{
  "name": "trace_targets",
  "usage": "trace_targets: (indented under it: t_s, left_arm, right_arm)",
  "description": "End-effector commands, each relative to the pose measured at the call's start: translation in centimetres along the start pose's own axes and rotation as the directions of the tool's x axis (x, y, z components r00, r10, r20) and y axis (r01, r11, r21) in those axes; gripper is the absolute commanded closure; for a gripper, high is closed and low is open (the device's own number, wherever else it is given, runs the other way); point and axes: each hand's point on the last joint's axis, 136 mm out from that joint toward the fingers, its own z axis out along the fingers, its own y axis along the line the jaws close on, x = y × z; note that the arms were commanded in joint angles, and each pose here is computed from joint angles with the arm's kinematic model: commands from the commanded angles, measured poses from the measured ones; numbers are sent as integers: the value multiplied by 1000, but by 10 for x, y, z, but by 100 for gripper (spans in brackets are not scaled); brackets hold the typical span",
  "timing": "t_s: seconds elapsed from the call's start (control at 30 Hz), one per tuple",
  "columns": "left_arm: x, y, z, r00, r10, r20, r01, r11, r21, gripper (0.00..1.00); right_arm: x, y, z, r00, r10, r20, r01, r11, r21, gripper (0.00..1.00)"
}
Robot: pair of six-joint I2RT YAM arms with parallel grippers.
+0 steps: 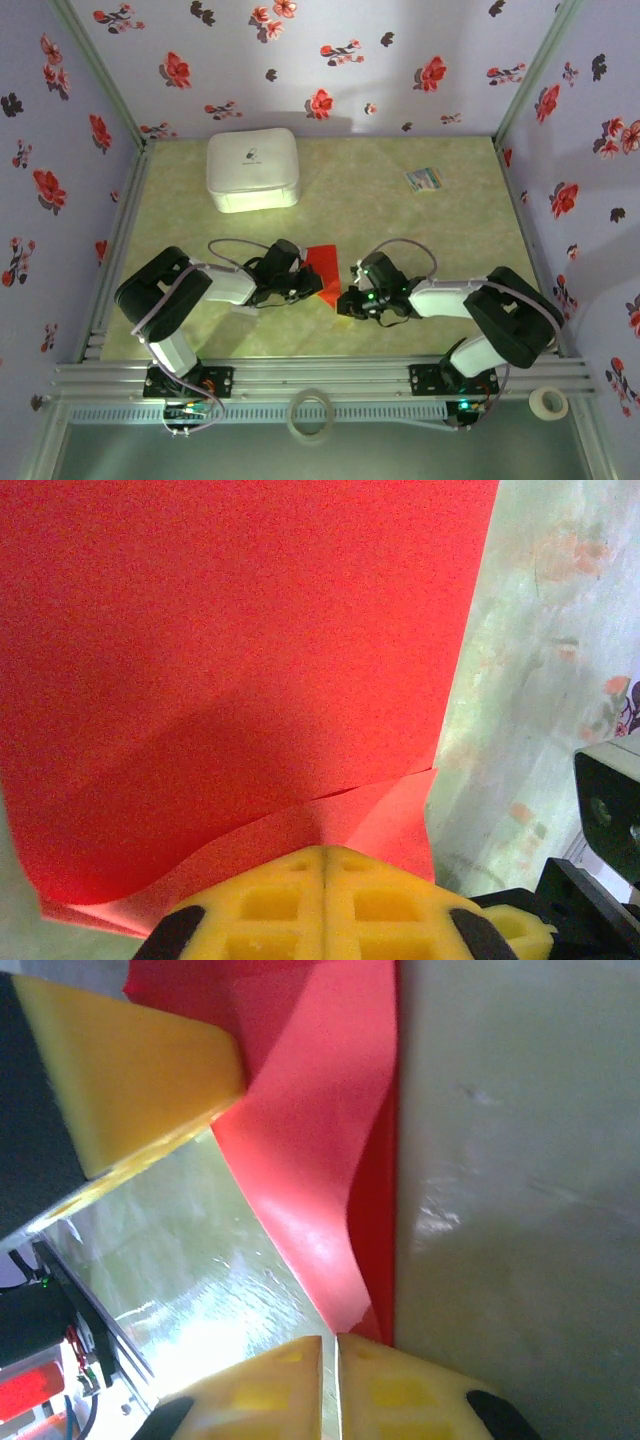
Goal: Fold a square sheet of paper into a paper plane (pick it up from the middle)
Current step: Third fold the triangle at the center of the table.
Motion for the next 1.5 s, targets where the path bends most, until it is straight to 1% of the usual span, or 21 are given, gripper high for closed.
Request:
trace_targets:
  t_s: [0.0,0.13,0.2,0.43,0.57,0.63,0.8,0.93,1.03,1.1,1.2,1.33,1.47]
  left_arm:
    - [3,27,4,1000,-15,-4,14,996,-90,100]
    - [2,25,3,1000,-11,-1,11,996,-84,100]
    - [2,24,3,1000,-11,0,11,997,-83,100]
    - [2,25,4,1000,-11,-1,11,997,-82,100]
    - [2,23,4,1000,-9,-2,9,997,-79,100]
    - [1,22,3,1000,-8,-1,7,997,-79,100]
    - [0,18,3,1000,-2,1,2,998,-68,100]
    - [-7,-1,-3,999,44,19,-43,999,-26,100]
    - [-14,-20,-9,995,91,30,-91,996,-7,100]
    - [-16,-32,-13,993,112,36,-112,994,7,97]
    - [-11,-34,-18,993,107,40,-107,994,3,95]
    - [2,-30,-14,996,79,28,-79,997,-19,100]
    - [17,-28,-2,997,74,-10,-74,996,-53,100]
  right_arm:
    - [7,-12,-10,999,36,-14,-34,997,75,89]
    - [-11,25,-22,1000,-12,27,12,1000,5,98]
    - [-19,33,-23,999,-24,32,24,1000,5,98]
    - [-36,38,-5,999,-2,32,1,1000,7,98]
    - [-32,29,4,1000,20,1,-20,999,29,98]
    - [-29,21,4,1000,31,3,-31,998,46,98]
    - [-19,-2,3,999,45,-2,-45,992,121,98]
    - [-14,-20,2,998,59,1,-58,981,186,98]
    - [-14,-23,3,998,65,2,-64,979,194,98]
    - [-14,-23,3,998,67,4,-66,979,195,99]
    - [-15,-21,3,998,68,9,-68,980,189,99]
    - [-17,-20,1,997,68,21,-71,979,190,99]
    - [-17,-23,1,997,73,29,-78,978,194,99]
